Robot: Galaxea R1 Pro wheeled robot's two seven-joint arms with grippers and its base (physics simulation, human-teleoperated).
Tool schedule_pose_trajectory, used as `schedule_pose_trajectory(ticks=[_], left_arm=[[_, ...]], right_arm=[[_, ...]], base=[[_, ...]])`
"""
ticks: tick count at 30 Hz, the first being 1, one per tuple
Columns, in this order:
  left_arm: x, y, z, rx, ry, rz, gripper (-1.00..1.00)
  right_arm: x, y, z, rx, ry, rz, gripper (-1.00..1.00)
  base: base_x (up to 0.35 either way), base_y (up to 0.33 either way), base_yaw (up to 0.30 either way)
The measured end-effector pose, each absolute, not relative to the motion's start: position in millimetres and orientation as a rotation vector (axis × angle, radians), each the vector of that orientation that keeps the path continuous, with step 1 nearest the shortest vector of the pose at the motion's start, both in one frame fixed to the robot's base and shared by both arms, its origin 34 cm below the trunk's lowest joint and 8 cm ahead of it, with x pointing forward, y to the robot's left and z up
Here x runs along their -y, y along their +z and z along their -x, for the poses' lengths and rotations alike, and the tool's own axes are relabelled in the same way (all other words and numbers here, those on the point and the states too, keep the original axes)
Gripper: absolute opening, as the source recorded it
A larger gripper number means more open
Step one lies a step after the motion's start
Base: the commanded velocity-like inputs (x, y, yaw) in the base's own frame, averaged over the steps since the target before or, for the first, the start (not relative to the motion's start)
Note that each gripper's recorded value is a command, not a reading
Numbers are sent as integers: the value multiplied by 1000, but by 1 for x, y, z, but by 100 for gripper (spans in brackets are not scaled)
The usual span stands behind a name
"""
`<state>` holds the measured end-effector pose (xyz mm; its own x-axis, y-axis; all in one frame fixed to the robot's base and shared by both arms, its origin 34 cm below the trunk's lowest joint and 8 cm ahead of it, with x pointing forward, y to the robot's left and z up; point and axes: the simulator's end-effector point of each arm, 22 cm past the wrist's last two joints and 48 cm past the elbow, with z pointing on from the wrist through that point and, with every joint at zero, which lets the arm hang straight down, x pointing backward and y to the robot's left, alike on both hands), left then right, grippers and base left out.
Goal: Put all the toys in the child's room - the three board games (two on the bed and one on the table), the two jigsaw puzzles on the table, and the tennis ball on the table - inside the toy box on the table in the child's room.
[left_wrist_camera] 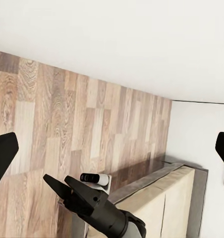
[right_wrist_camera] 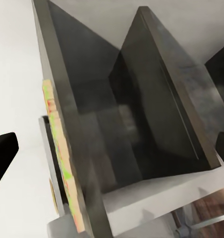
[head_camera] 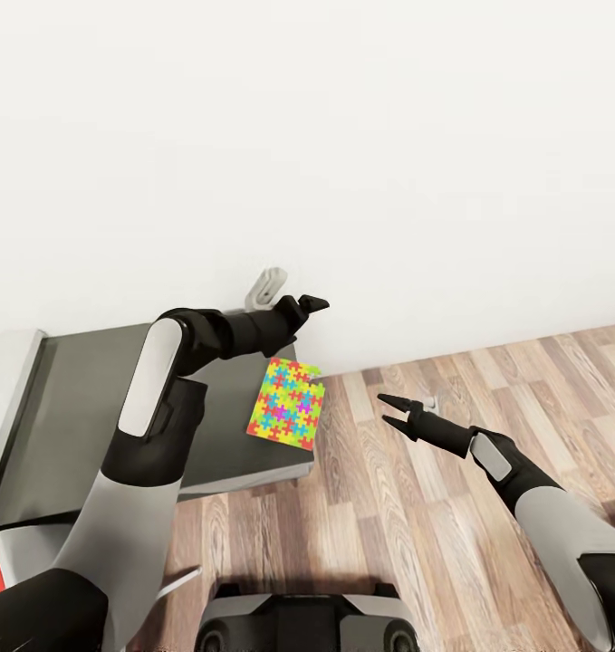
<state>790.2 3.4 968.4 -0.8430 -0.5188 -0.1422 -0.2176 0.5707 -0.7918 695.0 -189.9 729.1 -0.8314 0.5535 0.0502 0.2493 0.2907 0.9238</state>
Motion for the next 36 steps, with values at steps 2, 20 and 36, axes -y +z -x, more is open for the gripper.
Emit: schedule_pose_trajectory(ticks=[2, 20, 36], left_arm=[[-3, 966, -790, -2449, -1162, 602, 100], [-4, 947, -789, -2473, -1160, 623, 100], [-3, 942, -788, -2480, -1160, 628, 100]], right_arm=[[189, 728, -694, -2284, 1559, -735, 100], [171, 714, -683, -2306, 1600, -732, 100], [145, 714, -667, -2346, 1671, -644, 100]], base=[[0, 0, 0], [0, 0, -28], [0, 0, -5]])
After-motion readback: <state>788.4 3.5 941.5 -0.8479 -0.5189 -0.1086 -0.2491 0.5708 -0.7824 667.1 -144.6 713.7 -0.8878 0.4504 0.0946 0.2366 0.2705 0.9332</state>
